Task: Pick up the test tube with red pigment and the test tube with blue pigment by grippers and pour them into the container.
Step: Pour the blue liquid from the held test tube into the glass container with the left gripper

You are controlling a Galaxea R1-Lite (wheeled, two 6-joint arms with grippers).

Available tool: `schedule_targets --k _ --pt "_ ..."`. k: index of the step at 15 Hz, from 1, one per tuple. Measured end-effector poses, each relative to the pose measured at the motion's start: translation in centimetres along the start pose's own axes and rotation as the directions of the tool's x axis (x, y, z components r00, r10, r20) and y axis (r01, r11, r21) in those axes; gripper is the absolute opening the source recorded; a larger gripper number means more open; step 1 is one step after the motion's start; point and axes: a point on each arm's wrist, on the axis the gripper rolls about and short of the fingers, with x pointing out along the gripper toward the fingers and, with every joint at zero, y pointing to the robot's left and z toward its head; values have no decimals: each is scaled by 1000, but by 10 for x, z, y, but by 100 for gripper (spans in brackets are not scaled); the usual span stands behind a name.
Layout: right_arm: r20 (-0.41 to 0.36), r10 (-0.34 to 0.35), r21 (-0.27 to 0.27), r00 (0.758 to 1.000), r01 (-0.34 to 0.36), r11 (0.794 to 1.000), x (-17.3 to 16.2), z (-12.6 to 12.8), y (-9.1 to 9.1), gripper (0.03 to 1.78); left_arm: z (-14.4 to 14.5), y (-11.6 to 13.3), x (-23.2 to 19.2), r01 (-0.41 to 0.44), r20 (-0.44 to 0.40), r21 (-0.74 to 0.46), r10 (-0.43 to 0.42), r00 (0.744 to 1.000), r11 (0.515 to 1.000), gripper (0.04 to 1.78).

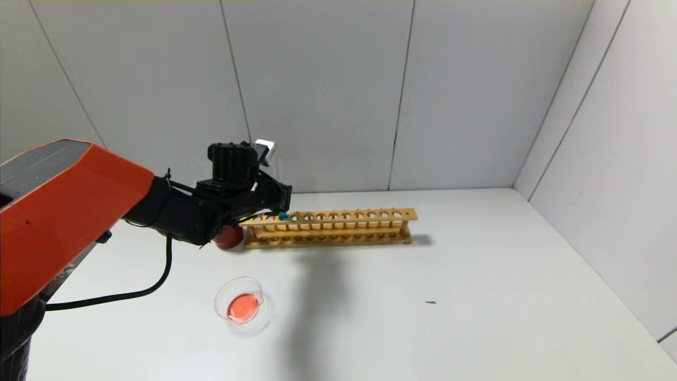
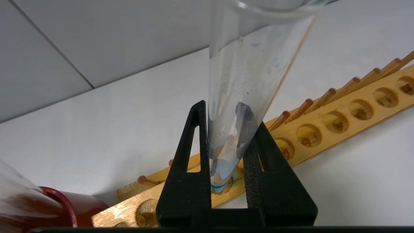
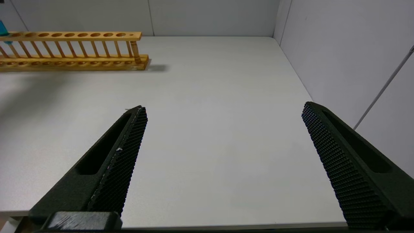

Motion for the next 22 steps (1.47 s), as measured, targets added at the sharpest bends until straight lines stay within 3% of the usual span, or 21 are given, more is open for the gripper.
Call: schedule_targets --k 3,8,12,15,19,22 --pt "0 0 0 1000 0 1000 0 0 0 175 20 2 -16 -2 15 62 1 1000 998 33" --pt "0 0 0 1000 0 1000 0 0 0 175 53 3 -42 -30 115 252 1 993 967 33" --pt "0 0 0 1000 0 1000 0 0 0 175 53 5 -64 14 113 429 -70 991 903 33" --pt "0 0 0 1000 0 1000 0 0 0 175 47 18 -83 66 95 592 -151 984 803 33" --pt "0 0 0 1000 0 1000 0 0 0 175 22 38 -99 68 25 799 -147 989 598 33" --pt "0 0 0 1000 0 1000 0 0 0 175 -4 36 -115 119 -57 874 -145 988 471 33"
